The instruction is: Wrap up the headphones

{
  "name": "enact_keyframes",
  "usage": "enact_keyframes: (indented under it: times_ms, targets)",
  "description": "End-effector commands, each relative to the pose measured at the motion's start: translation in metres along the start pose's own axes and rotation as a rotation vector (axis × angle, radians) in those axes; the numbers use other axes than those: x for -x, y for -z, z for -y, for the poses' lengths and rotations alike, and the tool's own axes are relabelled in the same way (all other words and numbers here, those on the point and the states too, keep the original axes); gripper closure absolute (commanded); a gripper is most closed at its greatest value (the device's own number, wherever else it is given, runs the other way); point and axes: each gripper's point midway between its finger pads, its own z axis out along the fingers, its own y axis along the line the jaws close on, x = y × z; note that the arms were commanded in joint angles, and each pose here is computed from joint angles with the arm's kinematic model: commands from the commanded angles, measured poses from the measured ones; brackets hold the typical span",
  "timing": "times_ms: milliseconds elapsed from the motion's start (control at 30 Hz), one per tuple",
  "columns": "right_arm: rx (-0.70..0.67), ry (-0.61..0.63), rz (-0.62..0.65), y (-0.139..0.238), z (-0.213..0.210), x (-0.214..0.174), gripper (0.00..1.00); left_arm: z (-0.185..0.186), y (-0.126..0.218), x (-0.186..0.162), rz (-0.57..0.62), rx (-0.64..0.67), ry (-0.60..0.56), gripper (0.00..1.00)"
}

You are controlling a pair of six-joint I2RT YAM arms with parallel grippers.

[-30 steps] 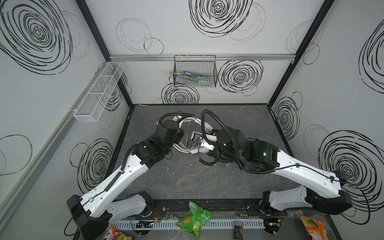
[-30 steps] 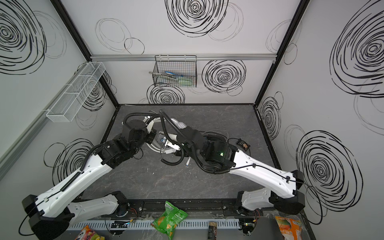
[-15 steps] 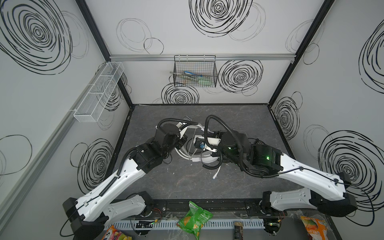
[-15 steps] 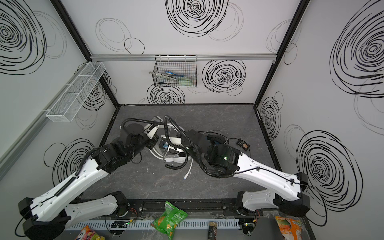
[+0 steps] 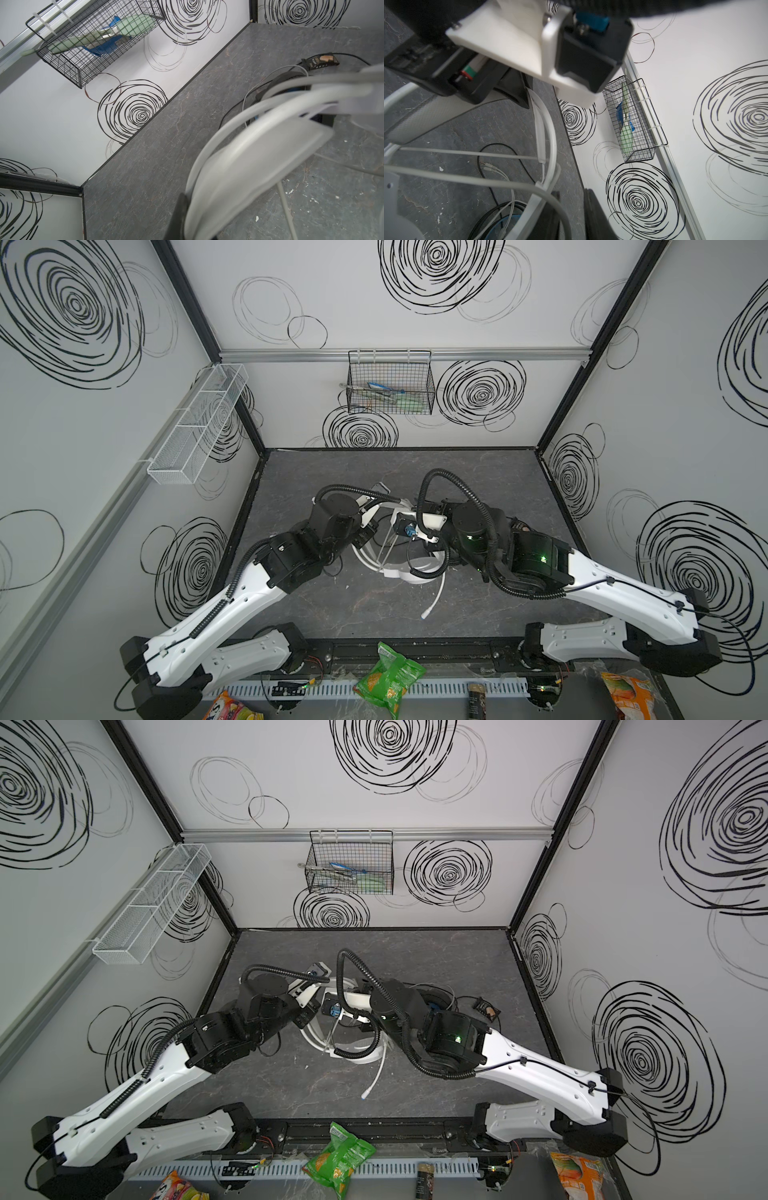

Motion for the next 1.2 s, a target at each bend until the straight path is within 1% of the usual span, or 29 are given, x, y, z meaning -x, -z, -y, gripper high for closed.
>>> enact_keyframes:
  times_ms: [0, 67, 133, 200, 333, 400, 433, 500, 567, 667, 733, 833, 933, 1067, 1167]
  targets:
    - [-0.089, 0.033, -0.013, 0.005, 0.017, -0.003, 0.75, -0.005, 0.013, 0.013, 0.038, 0.009, -0.005, 1.0]
    - [-0.106, 0.044, -0.026, 0.005, 0.019, -0.008, 0.75, -0.005, 0.016, 0.012, 0.044, 0.005, -0.006, 1.0]
    - [-0.11, 0.03, -0.023, 0.005, 0.02, -0.01, 0.74, -0.003, 0.019, 0.015, 0.062, -0.007, 0.001, 1.0]
    - [-0.118, -0.009, -0.011, 0.006, 0.025, -0.011, 0.74, -0.002, 0.022, 0.018, 0.075, -0.024, 0.009, 1.0]
    - [-0.139, -0.127, 0.017, 0.005, 0.045, -0.015, 0.74, -0.001, 0.031, 0.027, 0.107, -0.047, 0.024, 1.0]
    - [-0.149, -0.164, 0.03, 0.006, 0.053, -0.015, 0.74, -0.01, 0.034, 0.028, 0.109, 0.004, 0.035, 1.0]
    - [-0.152, -0.174, 0.035, 0.006, 0.055, -0.014, 0.74, -0.018, 0.034, 0.028, 0.102, 0.05, 0.041, 1.0]
    - [-0.15, -0.174, 0.041, 0.006, 0.055, -0.012, 0.74, -0.037, 0.037, 0.027, 0.097, 0.152, 0.069, 1.0]
    - [-0.14, -0.149, 0.044, 0.005, 0.051, -0.008, 0.75, -0.056, 0.043, 0.03, 0.114, 0.256, 0.124, 1.0]
    - [-0.123, -0.124, 0.053, 0.003, 0.042, 0.002, 0.78, -0.074, 0.055, 0.034, 0.166, 0.345, 0.223, 1.0]
    - [-0.105, -0.172, 0.086, 0.006, 0.041, 0.012, 0.79, -0.084, 0.058, 0.032, 0.169, 0.404, 0.281, 1.0]
    - [-0.092, -0.26, 0.135, 0.009, 0.043, 0.026, 0.79, -0.092, 0.061, 0.03, 0.178, 0.456, 0.356, 1.0]
    - [-0.072, -0.308, 0.165, 0.009, 0.041, 0.035, 0.79, -0.1, 0.064, 0.029, 0.188, 0.505, 0.439, 1.0]
    - [-0.062, -0.313, 0.167, 0.009, 0.036, 0.04, 0.8, -0.114, 0.071, 0.024, 0.187, 0.616, 0.5, 1.0]
    - [-0.059, -0.316, 0.168, 0.012, 0.035, 0.042, 0.8, -0.126, 0.08, 0.02, 0.198, 0.712, 0.521, 1.0]
